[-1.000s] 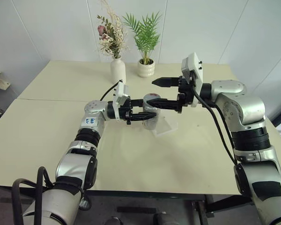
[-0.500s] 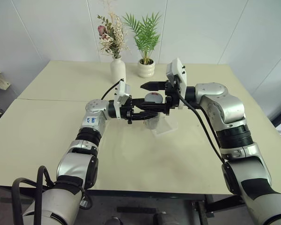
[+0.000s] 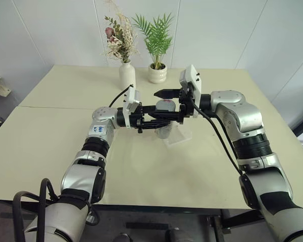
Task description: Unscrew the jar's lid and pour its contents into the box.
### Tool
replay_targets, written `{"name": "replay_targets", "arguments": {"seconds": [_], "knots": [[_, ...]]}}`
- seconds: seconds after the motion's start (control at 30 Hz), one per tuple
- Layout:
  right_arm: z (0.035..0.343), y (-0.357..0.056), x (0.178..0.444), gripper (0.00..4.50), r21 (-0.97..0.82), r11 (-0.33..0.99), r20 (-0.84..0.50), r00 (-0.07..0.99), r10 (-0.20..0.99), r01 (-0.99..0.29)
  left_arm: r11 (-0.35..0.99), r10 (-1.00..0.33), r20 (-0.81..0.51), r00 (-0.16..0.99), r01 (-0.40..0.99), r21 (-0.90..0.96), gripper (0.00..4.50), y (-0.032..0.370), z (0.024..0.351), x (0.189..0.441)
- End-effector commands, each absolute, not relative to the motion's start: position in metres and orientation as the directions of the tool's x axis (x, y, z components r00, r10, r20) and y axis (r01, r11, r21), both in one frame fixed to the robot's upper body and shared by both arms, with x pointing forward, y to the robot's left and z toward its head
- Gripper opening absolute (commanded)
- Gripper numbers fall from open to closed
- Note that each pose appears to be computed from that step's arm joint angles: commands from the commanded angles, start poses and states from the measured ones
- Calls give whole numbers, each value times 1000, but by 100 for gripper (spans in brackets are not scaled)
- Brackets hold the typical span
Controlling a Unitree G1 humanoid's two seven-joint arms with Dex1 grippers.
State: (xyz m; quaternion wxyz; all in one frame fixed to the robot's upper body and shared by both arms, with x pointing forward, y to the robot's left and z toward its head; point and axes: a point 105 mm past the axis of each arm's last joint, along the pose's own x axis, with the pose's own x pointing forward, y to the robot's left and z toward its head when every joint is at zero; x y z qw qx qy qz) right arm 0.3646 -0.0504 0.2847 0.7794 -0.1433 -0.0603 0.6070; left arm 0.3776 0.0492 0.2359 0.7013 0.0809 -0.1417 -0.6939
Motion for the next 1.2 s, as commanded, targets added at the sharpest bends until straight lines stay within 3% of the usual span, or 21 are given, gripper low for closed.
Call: {"name": "replay_targets", "arguments": {"seconds": [0.03,0.7,1.2], "knots": [[306,-64,362,440,-357,260,-33,291,956,-897,35,-995,104,-3,933,358,225,53,250,377],[302,-103,356,440,-360,350,-57,395,917,-865,76,-994,98,44,933,351,225,63,248,381],[299,-89,334,440,-336,288,-54,324,944,-897,67,-995,99,34,934,350,225,61,249,381]]}}
